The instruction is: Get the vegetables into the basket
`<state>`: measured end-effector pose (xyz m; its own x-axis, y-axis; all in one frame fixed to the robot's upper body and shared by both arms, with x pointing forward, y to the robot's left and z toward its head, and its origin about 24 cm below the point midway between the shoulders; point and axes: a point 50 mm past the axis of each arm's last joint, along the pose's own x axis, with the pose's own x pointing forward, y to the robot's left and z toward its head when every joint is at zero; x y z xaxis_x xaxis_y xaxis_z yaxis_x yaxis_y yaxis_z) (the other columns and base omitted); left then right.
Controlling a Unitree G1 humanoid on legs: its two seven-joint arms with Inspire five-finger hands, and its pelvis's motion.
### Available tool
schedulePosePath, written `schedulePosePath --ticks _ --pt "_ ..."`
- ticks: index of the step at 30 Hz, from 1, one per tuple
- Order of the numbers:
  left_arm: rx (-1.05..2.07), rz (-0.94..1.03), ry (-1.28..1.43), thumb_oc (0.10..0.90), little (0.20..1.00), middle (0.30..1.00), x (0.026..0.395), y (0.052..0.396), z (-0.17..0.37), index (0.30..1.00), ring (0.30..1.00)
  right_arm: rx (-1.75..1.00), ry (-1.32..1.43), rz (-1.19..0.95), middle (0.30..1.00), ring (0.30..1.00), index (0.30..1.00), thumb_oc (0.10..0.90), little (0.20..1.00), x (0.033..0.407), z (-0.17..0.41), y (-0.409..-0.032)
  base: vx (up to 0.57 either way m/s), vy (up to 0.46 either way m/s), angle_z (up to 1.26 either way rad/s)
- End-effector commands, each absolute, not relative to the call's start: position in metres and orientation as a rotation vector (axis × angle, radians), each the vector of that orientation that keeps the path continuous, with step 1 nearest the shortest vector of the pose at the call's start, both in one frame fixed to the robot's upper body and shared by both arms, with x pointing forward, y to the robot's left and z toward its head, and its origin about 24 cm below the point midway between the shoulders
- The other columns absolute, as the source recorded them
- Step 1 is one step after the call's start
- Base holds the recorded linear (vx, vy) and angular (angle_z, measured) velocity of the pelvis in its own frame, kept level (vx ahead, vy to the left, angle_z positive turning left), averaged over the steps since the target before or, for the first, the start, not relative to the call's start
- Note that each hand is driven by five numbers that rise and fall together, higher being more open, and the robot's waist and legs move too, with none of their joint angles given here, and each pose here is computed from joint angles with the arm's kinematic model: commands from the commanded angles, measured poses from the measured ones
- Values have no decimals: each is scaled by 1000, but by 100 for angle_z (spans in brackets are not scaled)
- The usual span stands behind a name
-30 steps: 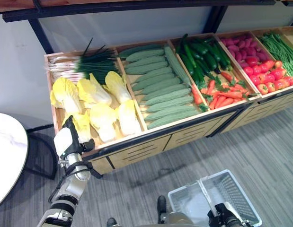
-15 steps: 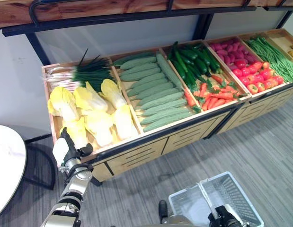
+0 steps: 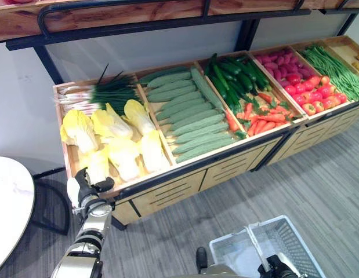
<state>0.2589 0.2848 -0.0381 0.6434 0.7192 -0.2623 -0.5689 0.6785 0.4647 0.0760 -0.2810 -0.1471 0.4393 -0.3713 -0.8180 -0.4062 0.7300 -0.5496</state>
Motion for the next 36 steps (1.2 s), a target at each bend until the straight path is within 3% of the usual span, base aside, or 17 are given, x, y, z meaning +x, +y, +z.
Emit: schedulePosePath --ticks 1,6,12,13,14,15,16,19,22,26,36 --pt "342 783 282 400 300 300 282 291 -2 300 300 -899 1065 8 300 300 300 400 300 105 -133 -298 0 0 0" --pt "405 837 -310 400 300 300 295 279 111 300 300 -864 1077 -4 300 300 300 400 300 94 -136 -297 -22 -7 8" --pt "608 841 -745 400 300 300 271 260 184 300 300 -813 1100 3 300 300 300 400 300 84 -141 -290 -19 3 11" --pt "601 739 -836 400 300 300 267 242 194 300 300 -807 1096 4 300 300 300 400 300 84 -142 -288 -20 9 12" --pt "601 736 -835 400 300 300 266 241 194 300 300 -807 1097 4 300 300 300 400 300 84 -142 -288 -57 16 10" --pt "566 494 -861 400 300 300 260 218 192 300 300 -790 1093 -16 300 300 300 400 300 85 -142 -289 -39 12 5" --pt "564 488 -859 400 300 300 259 219 192 300 300 -788 1094 -16 300 300 300 400 300 84 -142 -289 -53 22 5" --pt "107 -39 -769 400 300 300 249 206 188 300 300 -769 1076 -27 300 300 300 400 300 92 -138 -293 -47 50 4" --pt "-70 -273 -601 400 300 300 253 195 161 300 300 -754 1072 18 300 300 300 400 300 92 -138 -291 -9 22 -1" --pt "-101 -407 -533 400 300 300 246 188 149 300 300 -731 1101 19 300 300 300 400 300 85 -140 -292 11 31 -3" --pt "-75 -460 -436 400 300 300 244 188 131 300 300 -680 1115 -32 300 300 300 400 300 81 -140 -295 4 77 -5"
